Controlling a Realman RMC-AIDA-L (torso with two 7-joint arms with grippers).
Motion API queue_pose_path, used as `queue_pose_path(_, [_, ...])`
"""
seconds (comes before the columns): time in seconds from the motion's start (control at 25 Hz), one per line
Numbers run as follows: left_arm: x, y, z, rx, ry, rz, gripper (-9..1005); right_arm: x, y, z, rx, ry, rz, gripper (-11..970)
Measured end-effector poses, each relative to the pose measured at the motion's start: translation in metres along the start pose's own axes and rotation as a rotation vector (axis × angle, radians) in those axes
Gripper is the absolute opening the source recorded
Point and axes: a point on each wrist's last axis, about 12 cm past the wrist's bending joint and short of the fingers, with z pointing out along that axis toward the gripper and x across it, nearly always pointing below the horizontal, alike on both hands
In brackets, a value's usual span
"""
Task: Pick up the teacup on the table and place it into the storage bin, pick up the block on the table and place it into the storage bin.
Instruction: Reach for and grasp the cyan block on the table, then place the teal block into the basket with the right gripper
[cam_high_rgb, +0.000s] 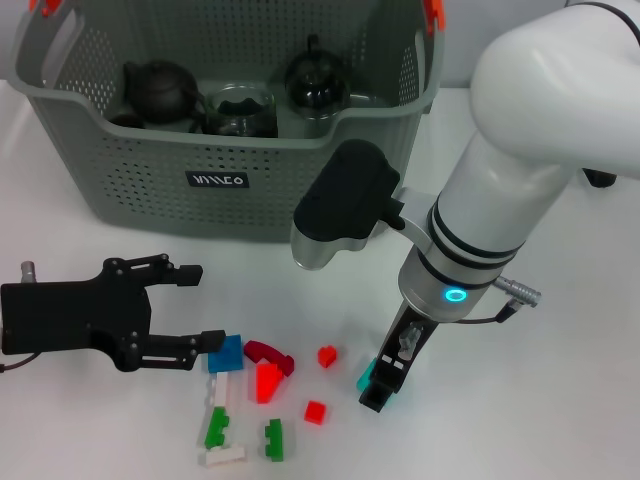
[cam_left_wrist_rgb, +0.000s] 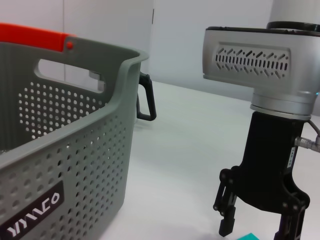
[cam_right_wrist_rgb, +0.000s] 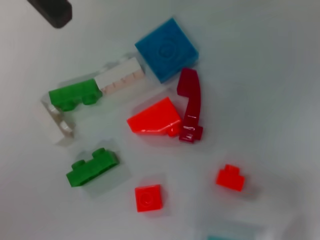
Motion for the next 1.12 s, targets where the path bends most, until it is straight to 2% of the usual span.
queue_pose_path(0.12, [0.000,0.000,0.000,-0.002,0.001,0.000,861,0.000,0.000,0.002,0.008,0.000,-0.006,760])
queue_pose_path(0.8, [0.003,0.000,0.002,-0.005,-0.001,-0.011,862,-0.002,0.004,0.001,0.010,0.002,-0.037,596])
queue_pose_path(1.0, [0.002,0.000,0.002,-0.005,-0.001,-0.011,862,-0.003,0.006,-0.004,0.009,-0.005,-0.051,423])
queue_pose_path(1.12, [0.002,-0.001,0.002,-0.001,-0.002,-0.011,862,-0.005,0.006,-0.016,0.002,-0.033,-0.053,422])
